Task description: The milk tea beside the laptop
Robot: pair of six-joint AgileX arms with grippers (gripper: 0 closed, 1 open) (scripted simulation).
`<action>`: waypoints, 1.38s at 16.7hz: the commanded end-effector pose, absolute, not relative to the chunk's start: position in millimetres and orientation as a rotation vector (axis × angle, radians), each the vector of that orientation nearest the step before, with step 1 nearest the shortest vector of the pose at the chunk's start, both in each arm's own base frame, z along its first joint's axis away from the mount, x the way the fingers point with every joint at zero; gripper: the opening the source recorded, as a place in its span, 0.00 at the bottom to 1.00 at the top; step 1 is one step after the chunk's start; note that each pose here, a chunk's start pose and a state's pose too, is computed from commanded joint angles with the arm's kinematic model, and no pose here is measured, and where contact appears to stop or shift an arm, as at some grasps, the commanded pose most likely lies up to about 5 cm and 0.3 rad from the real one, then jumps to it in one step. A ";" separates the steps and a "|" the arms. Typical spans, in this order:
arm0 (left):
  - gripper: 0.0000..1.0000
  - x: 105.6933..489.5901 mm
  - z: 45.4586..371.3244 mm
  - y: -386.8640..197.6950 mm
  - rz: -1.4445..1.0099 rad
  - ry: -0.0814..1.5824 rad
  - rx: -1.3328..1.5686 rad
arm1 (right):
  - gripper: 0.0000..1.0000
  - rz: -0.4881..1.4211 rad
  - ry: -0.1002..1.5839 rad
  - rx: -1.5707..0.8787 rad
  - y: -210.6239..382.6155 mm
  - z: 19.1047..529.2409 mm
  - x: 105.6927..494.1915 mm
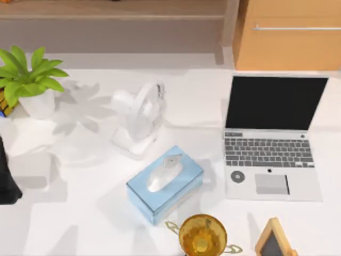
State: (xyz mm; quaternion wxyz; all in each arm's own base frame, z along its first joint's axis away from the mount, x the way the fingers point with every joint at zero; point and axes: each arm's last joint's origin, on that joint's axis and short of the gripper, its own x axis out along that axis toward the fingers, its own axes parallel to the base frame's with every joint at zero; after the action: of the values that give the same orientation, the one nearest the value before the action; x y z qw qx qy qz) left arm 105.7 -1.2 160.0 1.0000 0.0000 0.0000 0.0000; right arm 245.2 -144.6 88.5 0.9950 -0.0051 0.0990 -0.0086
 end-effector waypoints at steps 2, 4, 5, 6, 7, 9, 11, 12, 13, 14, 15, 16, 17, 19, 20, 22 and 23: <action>1.00 105.7 160.0 -1.2 0.000 0.000 0.000 | 0.00 -0.017 0.198 -0.010 -144.6 88.5 245.2; 1.00 105.7 160.0 -1.2 0.000 0.000 0.000 | 0.00 -0.017 0.198 -0.010 -144.6 88.5 245.2; 1.00 105.7 160.0 -1.2 0.000 0.000 0.000 | 0.00 -0.017 0.198 -0.010 -144.6 88.5 245.2; 1.00 105.7 160.0 -1.2 0.000 0.000 0.000 | 0.00 -0.017 0.198 -0.010 -144.6 88.5 245.2; 1.00 105.7 160.0 -1.2 0.000 0.000 0.000 | 0.00 -0.018 0.199 -0.008 -144.7 88.4 244.8; 1.00 105.7 160.0 -1.2 0.000 0.000 0.000 | 0.00 -0.019 0.199 -0.008 -144.7 90.6 244.8; 1.00 105.7 160.0 -1.2 0.000 0.000 0.000 | 0.00 -0.018 0.198 -0.009 -144.7 95.3 244.9; 1.00 105.7 160.0 -1.2 0.000 0.000 0.000 | 0.00 -0.018 0.198 -0.009 -144.7 97.3 244.9; 1.00 105.7 160.0 -1.2 0.000 0.000 0.000 | 0.00 -0.018 0.199 -0.008 -144.7 98.3 244.8; 1.00 105.7 160.0 -1.2 0.000 0.000 0.000 | 0.00 -0.018 0.199 -0.008 -144.7 98.4 244.8; 1.00 105.7 160.0 -1.2 0.000 0.000 0.000 | 0.00 -0.018 0.199 -0.008 -144.7 98.4 244.8; 1.00 105.7 160.0 -1.2 0.000 0.000 0.000 | 0.00 -0.018 0.202 -0.005 -144.5 97.3 244.4; 1.00 105.7 160.0 -1.2 0.000 0.000 0.000 | 0.00 -0.018 0.202 -0.005 -144.5 97.3 244.4; 1.00 105.7 160.0 -1.2 0.000 0.000 0.000 | 0.00 -0.020 0.153 -0.037 -145.0 108.7 249.7; 1.00 105.7 160.0 -1.2 0.000 0.000 0.000 | 0.00 -0.022 0.129 -0.053 -143.7 115.3 252.3; 1.00 105.7 160.0 -1.2 0.000 0.000 0.000 | 0.00 -0.023 0.090 -0.075 -137.1 127.3 256.1; 1.00 105.7 160.0 -1.2 0.000 0.000 0.000 | 0.00 -0.023 0.076 -0.082 -132.2 132.4 257.4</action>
State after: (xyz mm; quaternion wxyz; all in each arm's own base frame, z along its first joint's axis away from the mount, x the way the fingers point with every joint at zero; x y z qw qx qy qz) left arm 105.7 -1.2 160.0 1.0000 0.0000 0.0000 0.0000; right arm 257.4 -132.2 132.4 0.9984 -0.0408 0.0382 -0.0114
